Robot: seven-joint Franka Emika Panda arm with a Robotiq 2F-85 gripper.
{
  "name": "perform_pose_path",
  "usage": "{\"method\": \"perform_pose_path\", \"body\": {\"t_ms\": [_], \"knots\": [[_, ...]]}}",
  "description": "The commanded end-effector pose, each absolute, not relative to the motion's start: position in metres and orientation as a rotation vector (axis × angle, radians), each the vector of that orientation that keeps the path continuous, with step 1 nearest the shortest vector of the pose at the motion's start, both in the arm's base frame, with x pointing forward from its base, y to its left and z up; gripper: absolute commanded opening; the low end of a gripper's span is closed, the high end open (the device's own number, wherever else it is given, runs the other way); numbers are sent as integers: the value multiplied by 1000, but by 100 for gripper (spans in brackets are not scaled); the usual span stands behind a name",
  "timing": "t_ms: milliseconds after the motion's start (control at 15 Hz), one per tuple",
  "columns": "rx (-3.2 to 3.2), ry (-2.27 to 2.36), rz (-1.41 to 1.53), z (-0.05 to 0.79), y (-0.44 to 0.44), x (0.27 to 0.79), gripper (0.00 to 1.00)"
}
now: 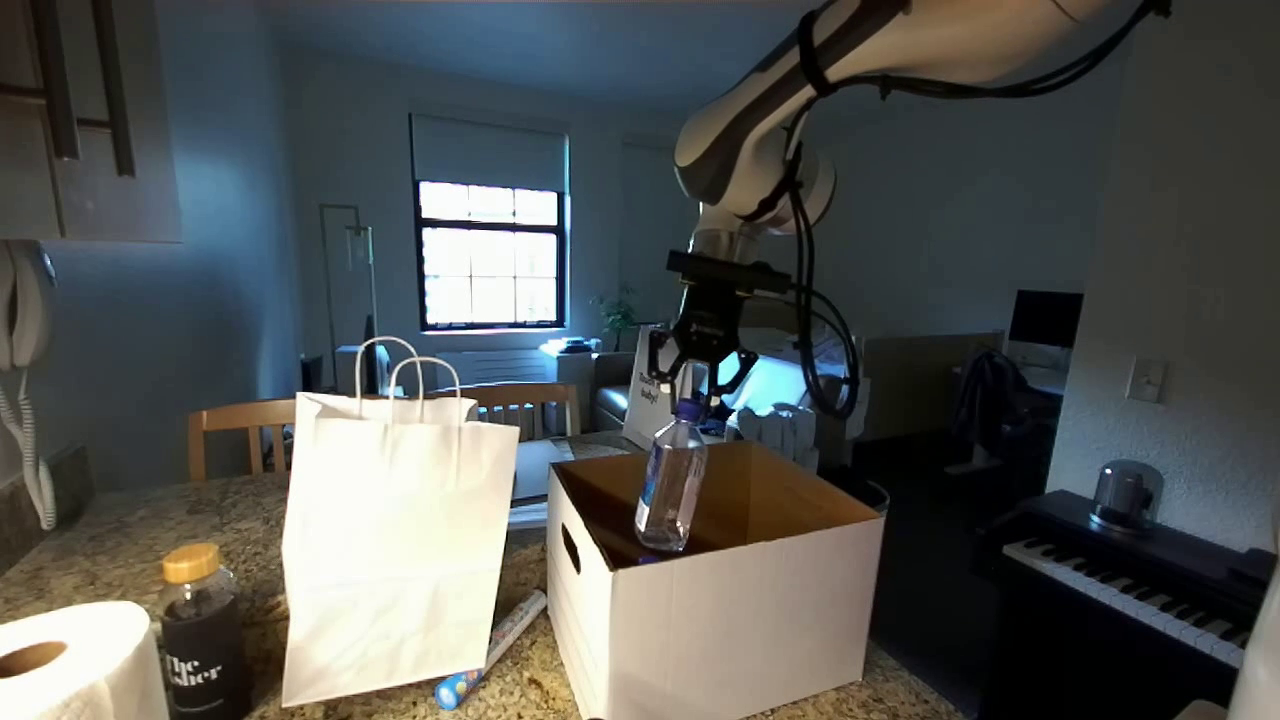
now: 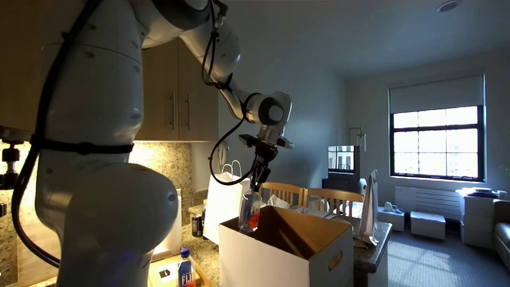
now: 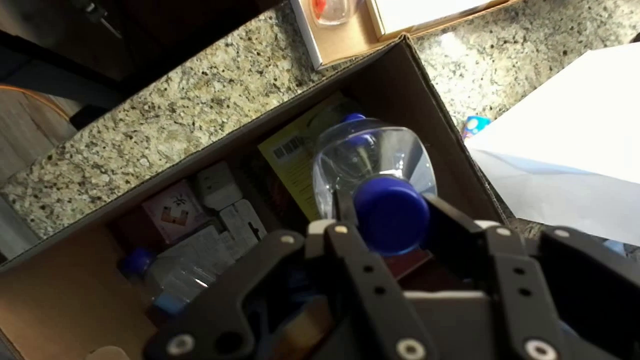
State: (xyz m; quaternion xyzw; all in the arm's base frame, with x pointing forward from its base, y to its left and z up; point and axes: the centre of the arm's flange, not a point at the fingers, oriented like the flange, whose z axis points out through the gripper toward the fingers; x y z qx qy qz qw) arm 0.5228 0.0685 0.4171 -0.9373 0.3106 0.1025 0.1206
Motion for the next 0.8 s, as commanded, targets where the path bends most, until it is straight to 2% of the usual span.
{"method": "perform_pose_path", "body": {"t_ms": [0, 600, 733], "knots": [[-2745, 948, 304, 416, 73, 519, 14], [-2819, 880, 389, 395, 79, 533, 14], [-2826, 865, 417, 383, 78, 522, 14]]}}
